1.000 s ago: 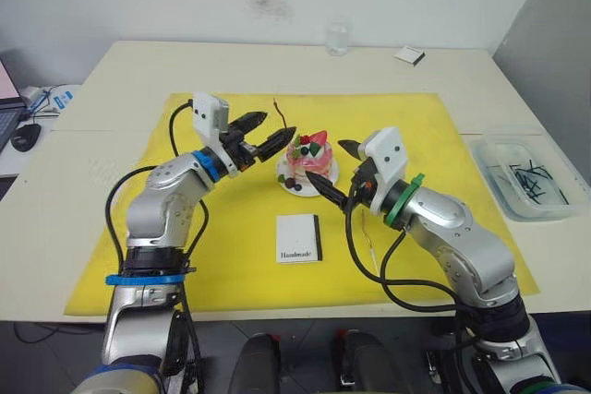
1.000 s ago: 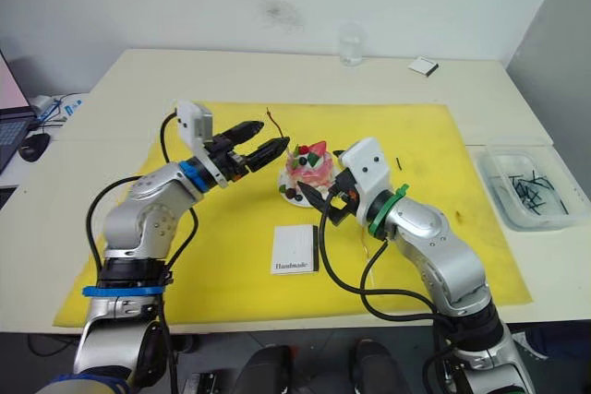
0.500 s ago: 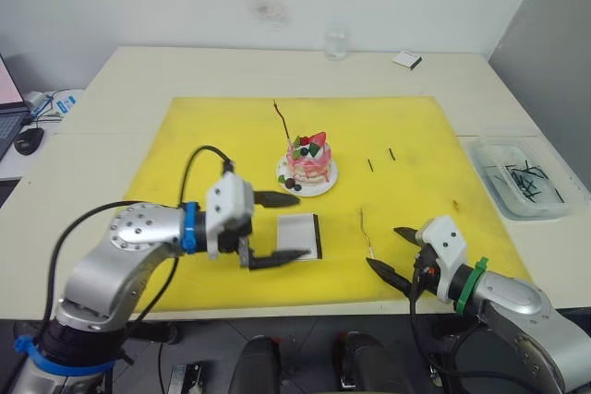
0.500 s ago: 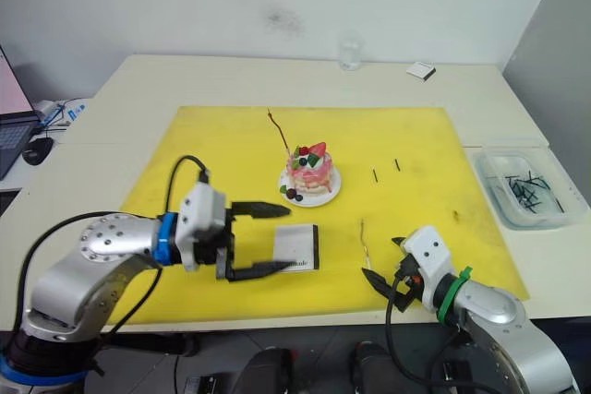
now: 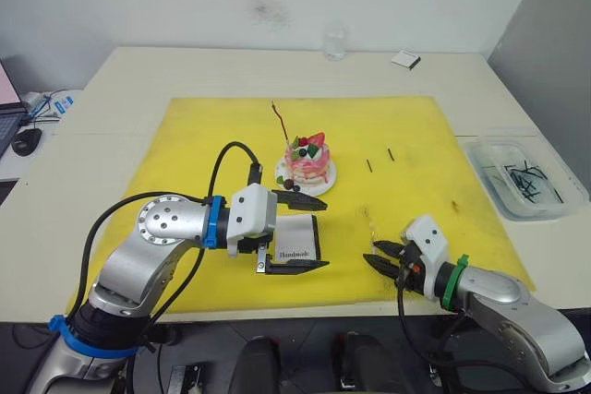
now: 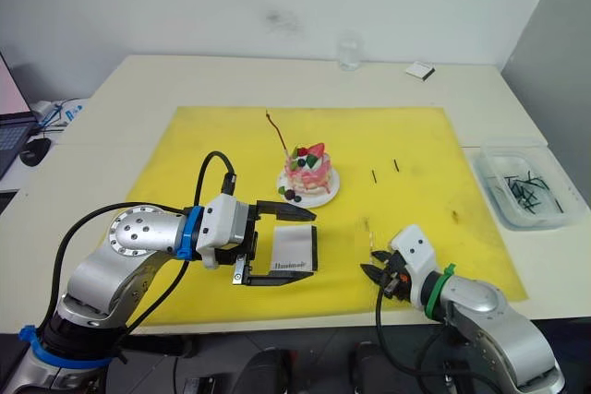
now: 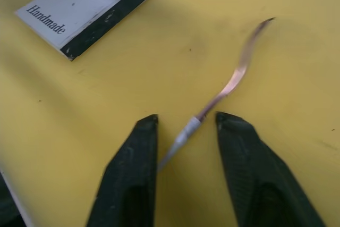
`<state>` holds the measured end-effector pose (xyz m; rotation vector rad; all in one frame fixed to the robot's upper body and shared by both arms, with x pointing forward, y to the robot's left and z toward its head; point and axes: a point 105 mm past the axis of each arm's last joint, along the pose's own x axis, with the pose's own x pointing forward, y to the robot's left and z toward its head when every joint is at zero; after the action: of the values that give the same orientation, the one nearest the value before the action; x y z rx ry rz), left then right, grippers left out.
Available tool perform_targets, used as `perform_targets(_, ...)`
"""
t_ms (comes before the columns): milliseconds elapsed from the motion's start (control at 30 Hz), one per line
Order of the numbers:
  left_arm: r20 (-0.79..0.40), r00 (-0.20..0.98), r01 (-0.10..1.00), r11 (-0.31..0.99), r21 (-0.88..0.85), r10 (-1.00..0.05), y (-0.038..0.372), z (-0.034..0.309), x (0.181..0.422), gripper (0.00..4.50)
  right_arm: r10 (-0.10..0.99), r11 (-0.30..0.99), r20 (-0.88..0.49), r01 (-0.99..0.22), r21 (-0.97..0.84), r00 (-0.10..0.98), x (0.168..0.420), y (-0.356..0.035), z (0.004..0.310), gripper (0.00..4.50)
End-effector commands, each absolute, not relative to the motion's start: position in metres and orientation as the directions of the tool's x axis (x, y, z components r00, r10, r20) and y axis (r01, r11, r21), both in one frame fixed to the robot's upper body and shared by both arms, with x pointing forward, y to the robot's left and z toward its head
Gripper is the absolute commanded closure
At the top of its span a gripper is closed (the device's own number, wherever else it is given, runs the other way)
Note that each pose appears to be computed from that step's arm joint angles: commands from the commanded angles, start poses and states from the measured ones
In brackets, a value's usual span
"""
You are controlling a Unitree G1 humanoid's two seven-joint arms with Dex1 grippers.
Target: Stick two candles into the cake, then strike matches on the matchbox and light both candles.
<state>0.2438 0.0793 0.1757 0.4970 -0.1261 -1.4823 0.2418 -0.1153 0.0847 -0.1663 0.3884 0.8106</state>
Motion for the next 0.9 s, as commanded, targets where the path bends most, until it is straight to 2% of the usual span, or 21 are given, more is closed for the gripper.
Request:
perform_targets(33,-0.207,0.108,0.889,0.002,0.459,-0.972,0.077,0.181,0.245,0.00,0.672,0.661,-0.433,-0.750,-0.015,0.601,0.237,-0.117,0.085,4.35)
perform_targets(200,-0.193,0.124,0.884,0.020,0.468,-0.973,0.078,0.183,0.250,0.00,0.659,0.677,-0.411,-0.735,-0.040,0.629,0.239,-0.129,0.102,4.43)
perform_targets(367,-0.177,0.116,0.888,0.023,0.460,-0.977,0.075,0.182,0.250,0.00,0.626,0.695,-0.384,-0.709,-0.120,0.679,0.247,-0.162,0.136,4.43)
perform_targets(567,-0.162,0.079,0.888,-0.004,0.460,-0.984,0.067,0.180,0.250,0.00,0.618,0.635,-0.496,-0.760,-0.143,0.610,0.257,-0.205,0.165,4.43)
perform_targets(667,-0.159,0.067,0.886,-0.015,0.464,-0.985,0.065,0.180,0.250,0.00,0.580,0.530,-0.632,-0.827,-0.186,0.514,0.253,-0.223,0.166,4.43)
perform_targets(767,-0.157,0.055,0.883,-0.025,0.469,-0.986,0.062,0.179,0.247,0.00,0.449,0.378,-0.792,-0.891,-0.252,0.414,0.248,-0.246,0.159,4.43)
perform_targets(900,-0.145,0.051,0.882,-0.023,0.471,-0.988,0.058,0.181,0.243,0.00,0.308,0.267,-0.883,-0.923,-0.277,0.353,0.250,-0.270,0.143,4.43)
